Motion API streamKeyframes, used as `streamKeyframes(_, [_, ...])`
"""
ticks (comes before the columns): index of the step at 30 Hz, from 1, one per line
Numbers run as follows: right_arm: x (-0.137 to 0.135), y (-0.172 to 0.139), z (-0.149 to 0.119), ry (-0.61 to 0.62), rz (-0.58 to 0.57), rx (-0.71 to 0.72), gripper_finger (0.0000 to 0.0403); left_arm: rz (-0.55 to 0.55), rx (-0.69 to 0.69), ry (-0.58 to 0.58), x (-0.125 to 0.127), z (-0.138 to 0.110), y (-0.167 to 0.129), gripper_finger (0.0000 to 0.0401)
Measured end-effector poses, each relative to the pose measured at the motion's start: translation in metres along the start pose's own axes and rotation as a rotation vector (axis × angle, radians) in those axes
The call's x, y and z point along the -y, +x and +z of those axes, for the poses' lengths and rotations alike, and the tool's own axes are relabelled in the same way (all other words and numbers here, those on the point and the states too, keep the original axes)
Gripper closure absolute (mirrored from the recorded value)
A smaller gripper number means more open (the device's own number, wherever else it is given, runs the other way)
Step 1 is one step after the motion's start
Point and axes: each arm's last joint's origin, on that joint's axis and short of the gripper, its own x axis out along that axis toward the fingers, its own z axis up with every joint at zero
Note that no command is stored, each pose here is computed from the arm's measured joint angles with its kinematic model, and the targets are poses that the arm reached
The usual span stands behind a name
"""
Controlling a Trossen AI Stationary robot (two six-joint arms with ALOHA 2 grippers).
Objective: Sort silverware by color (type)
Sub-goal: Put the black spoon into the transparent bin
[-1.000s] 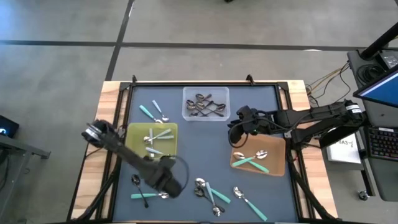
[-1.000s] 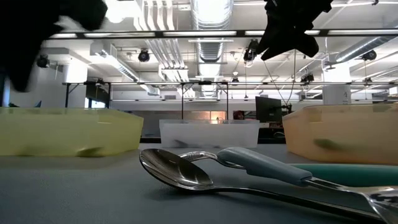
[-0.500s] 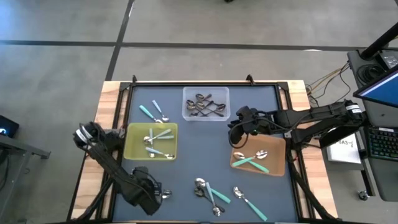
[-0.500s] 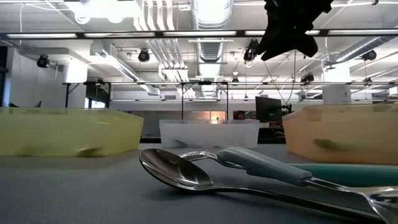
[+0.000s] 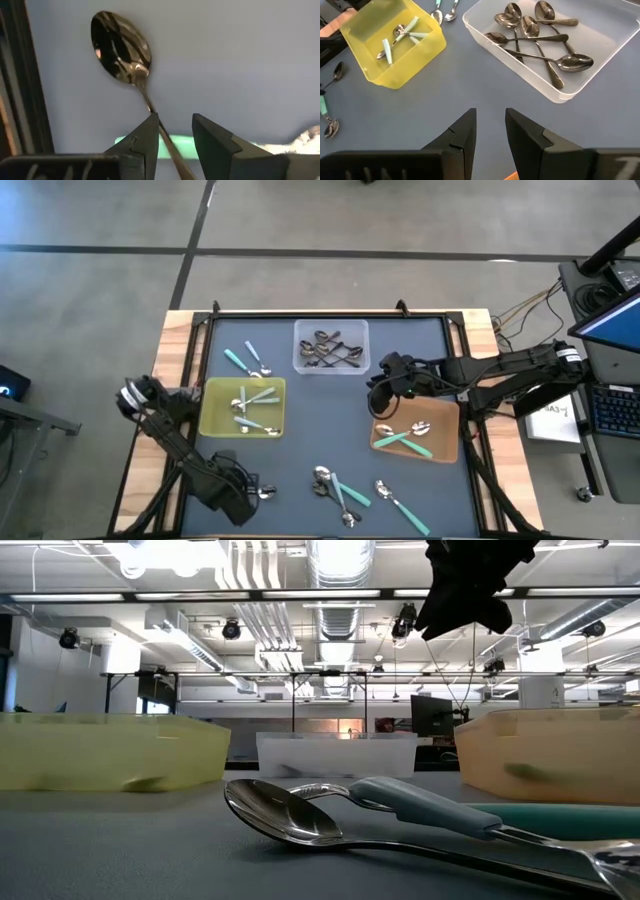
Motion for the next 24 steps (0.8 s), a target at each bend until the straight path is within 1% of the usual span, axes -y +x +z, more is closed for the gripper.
streamKeyframes(4, [0.001, 0.001, -0.002, -0.002, -0.004, -0.005, 0.0307, 0.011, -0.004, 0.012, -0.006, -0.005, 0.001, 0.03])
streamKeyframes(7, [0.002, 0.003, -0.004, -0.005, -0.01, -0.011, 0.0307, 0.043, -0.019, 0.009, -0.008, -0.007, 0.007, 0.03])
streamKeyframes(15, [0.004, 0.005, -0.007, -0.004, -0.016, -0.017, 0.0307, 0.022, -0.049, 0.014, -0.008, -0.006, 0.025, 0.0305])
streamKeyframes(18, [0.004, 0.005, -0.007, -0.001, -0.016, -0.016, 0.0307, 0.017, -0.056, 0.019, -0.008, -0.005, 0.026, 0.0323])
streamKeyframes(20, [0.004, 0.005, -0.007, -0.001, -0.016, -0.016, 0.0307, 0.01, -0.058, 0.037, -0.007, -0.005, 0.026, 0.0347])
streamKeyframes(22, [0.004, 0.005, -0.007, -0.001, -0.016, -0.016, 0.0307, 0.004, -0.062, 0.058, -0.006, -0.005, 0.026, 0.0379])
streamKeyframes(24, [0.004, 0.005, -0.007, -0.001, -0.016, -0.016, 0.0307, 0.003, -0.062, 0.071, -0.006, -0.005, 0.026, 0.0393])
